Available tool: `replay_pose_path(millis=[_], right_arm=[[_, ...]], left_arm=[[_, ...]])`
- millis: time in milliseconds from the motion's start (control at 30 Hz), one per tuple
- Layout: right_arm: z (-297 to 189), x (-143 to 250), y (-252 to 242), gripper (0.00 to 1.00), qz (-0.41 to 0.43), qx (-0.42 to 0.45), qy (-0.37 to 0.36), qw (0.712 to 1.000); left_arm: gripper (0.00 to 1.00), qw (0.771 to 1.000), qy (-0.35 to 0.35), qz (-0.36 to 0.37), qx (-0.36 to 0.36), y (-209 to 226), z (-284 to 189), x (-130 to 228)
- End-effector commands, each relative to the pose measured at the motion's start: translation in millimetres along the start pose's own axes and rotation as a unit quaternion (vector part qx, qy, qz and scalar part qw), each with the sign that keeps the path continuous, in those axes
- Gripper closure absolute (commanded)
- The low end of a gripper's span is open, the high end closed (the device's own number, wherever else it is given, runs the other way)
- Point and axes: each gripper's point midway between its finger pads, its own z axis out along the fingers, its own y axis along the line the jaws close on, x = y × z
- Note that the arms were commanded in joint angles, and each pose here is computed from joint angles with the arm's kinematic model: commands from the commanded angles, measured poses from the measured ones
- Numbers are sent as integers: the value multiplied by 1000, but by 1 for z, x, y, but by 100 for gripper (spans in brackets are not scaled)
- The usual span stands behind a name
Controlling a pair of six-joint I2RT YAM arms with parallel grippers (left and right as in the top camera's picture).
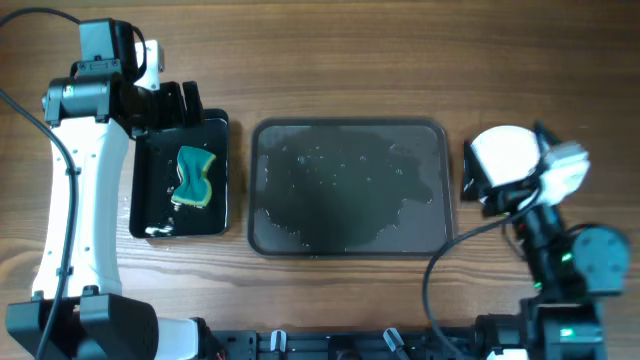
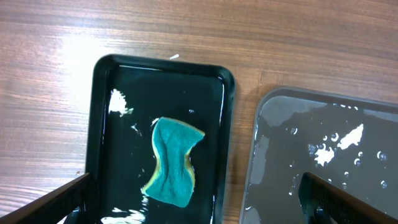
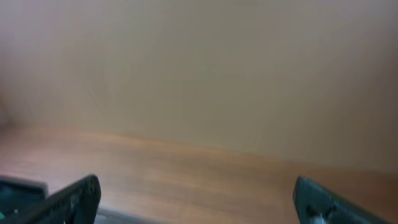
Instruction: Clean dirty plates on tray and stack at the side
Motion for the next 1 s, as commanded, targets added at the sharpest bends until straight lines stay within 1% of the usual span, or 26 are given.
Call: replay_pose_path(millis=[0, 33, 100, 200, 267, 333, 900, 967], right_arm=[[-11, 58, 4, 0, 14, 5, -7, 1000], [-15, 72, 2, 0, 28, 17, -11, 999], [-22, 91, 5, 0, 26, 13, -19, 999], [-26, 108, 7, 0, 24, 11, -29, 999], [-26, 124, 7, 0, 25, 12, -24, 999], [-26, 136, 8, 0, 31, 10, 2, 999], [-25, 139, 8, 0, 32, 11, 7, 999], [-25, 139, 8, 0, 32, 11, 7, 999]], left_arm=[[0, 1000, 1, -5, 4, -1, 2, 0], [0, 1000, 1, -5, 4, -1, 2, 0], [0, 1000, 1, -5, 4, -1, 2, 0], [0, 1000, 1, -5, 4, -1, 2, 0], [0, 1000, 1, -5, 4, -1, 2, 0], [0, 1000, 1, -5, 4, -1, 2, 0], [0, 1000, 2, -5, 4, -1, 2, 0], [0, 1000, 1, -3, 7, -3, -5, 3]])
